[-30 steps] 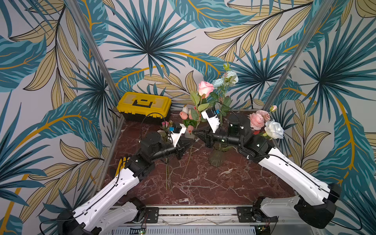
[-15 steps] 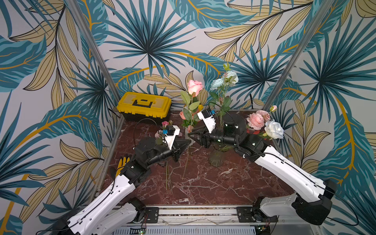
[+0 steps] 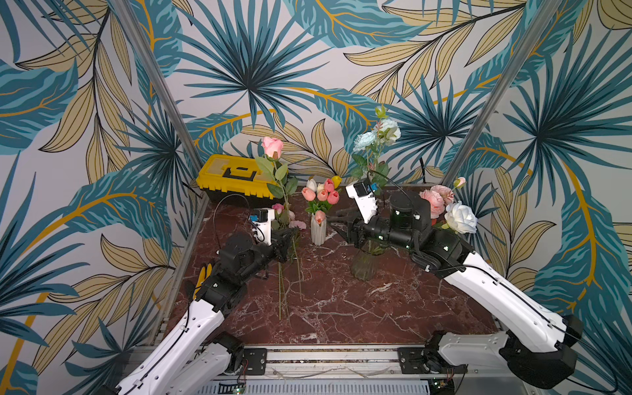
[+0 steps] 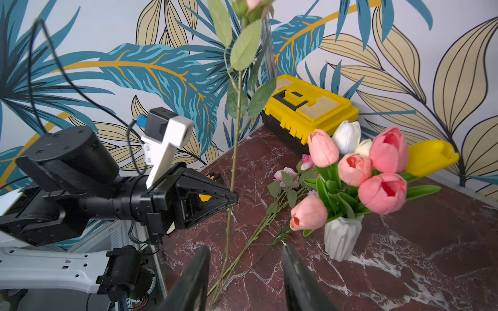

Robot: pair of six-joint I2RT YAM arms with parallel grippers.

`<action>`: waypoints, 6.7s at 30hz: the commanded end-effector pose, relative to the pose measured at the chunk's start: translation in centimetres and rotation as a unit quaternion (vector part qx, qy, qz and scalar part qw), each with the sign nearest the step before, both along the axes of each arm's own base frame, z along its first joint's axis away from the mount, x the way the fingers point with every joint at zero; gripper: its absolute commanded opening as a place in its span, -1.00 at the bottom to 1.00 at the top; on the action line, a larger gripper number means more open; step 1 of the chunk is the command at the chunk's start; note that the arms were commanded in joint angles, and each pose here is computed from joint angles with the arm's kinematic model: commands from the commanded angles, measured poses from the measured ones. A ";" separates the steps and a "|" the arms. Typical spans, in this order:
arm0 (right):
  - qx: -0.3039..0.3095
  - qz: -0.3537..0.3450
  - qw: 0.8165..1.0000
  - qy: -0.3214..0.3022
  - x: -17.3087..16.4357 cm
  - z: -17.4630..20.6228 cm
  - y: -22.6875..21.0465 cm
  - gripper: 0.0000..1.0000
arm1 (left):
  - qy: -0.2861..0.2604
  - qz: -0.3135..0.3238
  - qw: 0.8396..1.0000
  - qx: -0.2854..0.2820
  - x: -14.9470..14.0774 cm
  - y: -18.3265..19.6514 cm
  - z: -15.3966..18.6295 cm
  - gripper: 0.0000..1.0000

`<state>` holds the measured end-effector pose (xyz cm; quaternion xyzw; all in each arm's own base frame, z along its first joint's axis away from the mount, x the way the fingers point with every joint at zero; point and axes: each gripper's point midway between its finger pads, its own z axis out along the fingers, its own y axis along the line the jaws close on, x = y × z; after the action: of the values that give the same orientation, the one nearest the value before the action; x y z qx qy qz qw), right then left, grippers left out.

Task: Pick out pink flowers from the vase
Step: Place the flower at the center of the board, then pick up the flower from the vase.

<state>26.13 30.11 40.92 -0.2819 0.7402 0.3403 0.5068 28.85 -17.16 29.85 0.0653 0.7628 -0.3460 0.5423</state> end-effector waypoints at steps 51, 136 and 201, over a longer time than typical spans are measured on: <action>-0.044 -0.025 0.999 -0.016 -0.4 -1.3 -2.0 -0.07 | 0.404 0.106 0.901 0.118 4.6 2.6 -22.8 -0.57; -0.120 -0.670 0.700 0.215 5.4 -14.4 -18.0 -0.20 | 0.093 0.064 0.990 0.088 -2.6 2.7 -5.2 -0.03; -0.056 -0.462 0.884 -0.048 3.2 7.2 -15.9 -1.00 | 0.017 -0.007 0.996 0.087 -3.9 1.0 -0.1 -0.02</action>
<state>29.40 12.68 45.98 0.0967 0.7941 -0.0261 0.5995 25.45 -15.19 26.49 0.0715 0.8247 -0.2628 0.4957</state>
